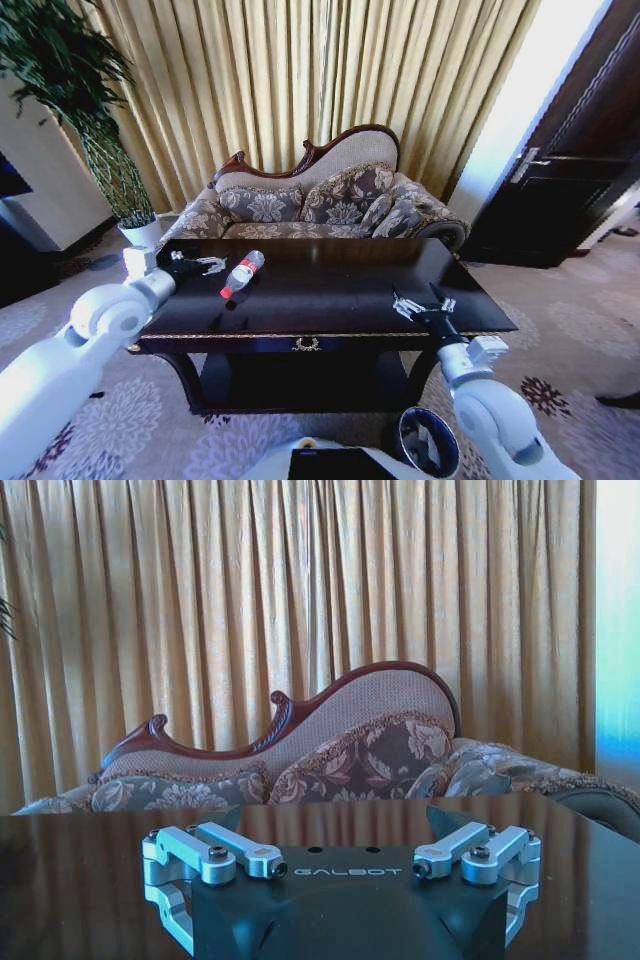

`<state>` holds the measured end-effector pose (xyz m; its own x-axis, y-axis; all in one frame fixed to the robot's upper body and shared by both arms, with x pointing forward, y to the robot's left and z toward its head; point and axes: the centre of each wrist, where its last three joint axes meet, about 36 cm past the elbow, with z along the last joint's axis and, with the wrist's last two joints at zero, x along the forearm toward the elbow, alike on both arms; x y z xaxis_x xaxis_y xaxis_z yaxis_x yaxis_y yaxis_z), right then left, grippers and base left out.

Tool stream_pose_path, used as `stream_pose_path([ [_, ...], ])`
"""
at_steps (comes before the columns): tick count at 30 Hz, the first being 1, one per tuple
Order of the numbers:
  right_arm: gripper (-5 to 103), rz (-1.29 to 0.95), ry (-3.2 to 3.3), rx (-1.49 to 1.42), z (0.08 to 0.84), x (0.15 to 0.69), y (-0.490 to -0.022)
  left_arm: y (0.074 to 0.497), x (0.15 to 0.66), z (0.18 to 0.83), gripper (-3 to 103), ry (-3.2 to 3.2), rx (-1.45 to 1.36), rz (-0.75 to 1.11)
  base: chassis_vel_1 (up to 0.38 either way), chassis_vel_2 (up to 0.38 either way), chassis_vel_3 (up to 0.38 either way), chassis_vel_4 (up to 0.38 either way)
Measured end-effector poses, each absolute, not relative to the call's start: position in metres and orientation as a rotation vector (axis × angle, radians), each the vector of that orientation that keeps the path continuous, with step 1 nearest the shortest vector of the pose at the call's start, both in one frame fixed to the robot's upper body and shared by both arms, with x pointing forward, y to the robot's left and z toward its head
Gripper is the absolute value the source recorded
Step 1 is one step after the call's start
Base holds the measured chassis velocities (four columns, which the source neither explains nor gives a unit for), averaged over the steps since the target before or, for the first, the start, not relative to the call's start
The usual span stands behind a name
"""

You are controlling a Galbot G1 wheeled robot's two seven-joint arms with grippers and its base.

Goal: Move to the front of the table and place the trash on the table into the trash bin.

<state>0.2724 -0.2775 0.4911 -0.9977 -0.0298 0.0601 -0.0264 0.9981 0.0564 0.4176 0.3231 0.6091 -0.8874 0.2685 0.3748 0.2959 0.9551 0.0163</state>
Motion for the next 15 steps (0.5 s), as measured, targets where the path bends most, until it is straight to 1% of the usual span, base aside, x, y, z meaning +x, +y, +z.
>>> stream_pose_path([
  [6, 100, -0.054, -3.078, 0.052, 0.492, 0.273, -0.281, 0.312, 0.426, 0.599, 100, -2.616, -0.458, -0.140, 0.000, 0.000, 0.000, 0.000],
  [15, 100, -0.050, -3.057, 0.035, 0.482, 0.278, -0.285, 0.316, 0.440, 0.587, 100, -2.561, -0.428, -0.131, 0.000, 0.000, 0.000, 0.000],
])
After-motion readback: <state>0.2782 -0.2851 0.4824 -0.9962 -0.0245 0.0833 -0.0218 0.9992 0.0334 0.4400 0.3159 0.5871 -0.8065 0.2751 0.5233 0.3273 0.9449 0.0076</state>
